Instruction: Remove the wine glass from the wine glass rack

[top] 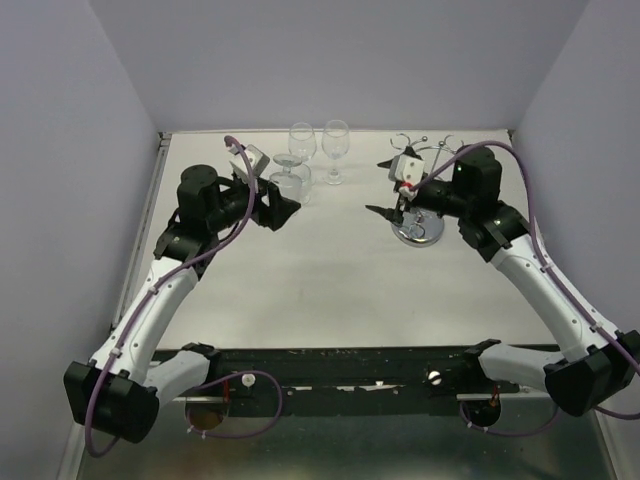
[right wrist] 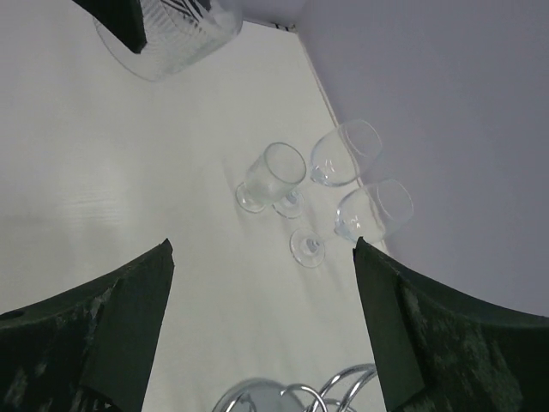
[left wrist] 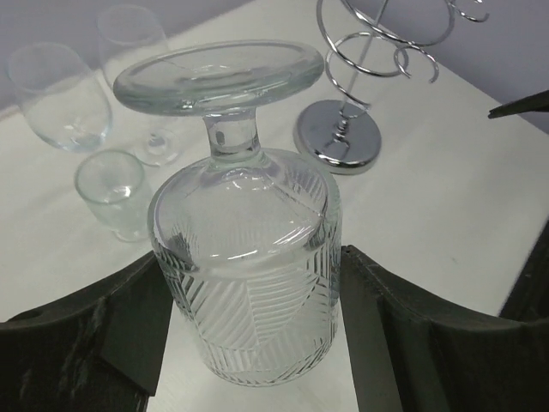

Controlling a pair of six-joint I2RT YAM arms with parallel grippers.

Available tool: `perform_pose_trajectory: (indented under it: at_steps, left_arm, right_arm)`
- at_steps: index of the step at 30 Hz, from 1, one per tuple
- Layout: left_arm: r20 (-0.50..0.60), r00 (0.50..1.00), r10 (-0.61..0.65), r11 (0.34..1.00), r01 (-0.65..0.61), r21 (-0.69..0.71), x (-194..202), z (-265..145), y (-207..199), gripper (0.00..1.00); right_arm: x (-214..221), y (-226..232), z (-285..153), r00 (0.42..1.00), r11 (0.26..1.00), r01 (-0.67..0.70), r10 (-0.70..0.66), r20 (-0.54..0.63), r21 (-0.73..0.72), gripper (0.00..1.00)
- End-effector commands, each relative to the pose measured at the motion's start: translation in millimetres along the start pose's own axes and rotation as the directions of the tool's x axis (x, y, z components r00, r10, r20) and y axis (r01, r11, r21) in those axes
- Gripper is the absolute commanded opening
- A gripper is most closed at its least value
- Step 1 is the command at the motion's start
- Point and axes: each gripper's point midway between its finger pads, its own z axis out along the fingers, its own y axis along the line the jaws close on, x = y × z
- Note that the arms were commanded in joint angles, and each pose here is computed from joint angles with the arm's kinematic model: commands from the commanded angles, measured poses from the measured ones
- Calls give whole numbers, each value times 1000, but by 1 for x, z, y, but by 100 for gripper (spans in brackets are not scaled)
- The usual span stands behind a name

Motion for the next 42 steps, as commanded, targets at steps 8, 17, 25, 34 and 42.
perform_pose_trajectory:
  at_steps: [8, 17, 25, 34, 42]
  left_arm:
    - [20, 806, -592, 803, 587, 107, -6, 4, 37, 0]
    - [14, 226, -974, 226, 974, 13, 48, -2, 106, 0]
    - [150, 99, -984, 78, 987, -142, 89, -26, 116, 0]
    - [270, -150, -951, -221, 941, -255, 133, -46, 126, 0]
    - [321, -208, -924, -301, 914, -273, 140, -54, 124, 0]
  right_arm:
    - [-32, 26, 82, 992, 1000, 21, -22, 124, 12, 75]
    - [-28, 48, 159, 992, 997, -81, 82, 99, -6, 72]
    - [-18, 73, 218, 989, 990, -139, 137, 58, 18, 74]
    - [-3, 100, 246, 988, 988, -153, 152, 23, 8, 74]
    - [9, 122, 270, 946, 946, -324, 324, -8, -21, 71]
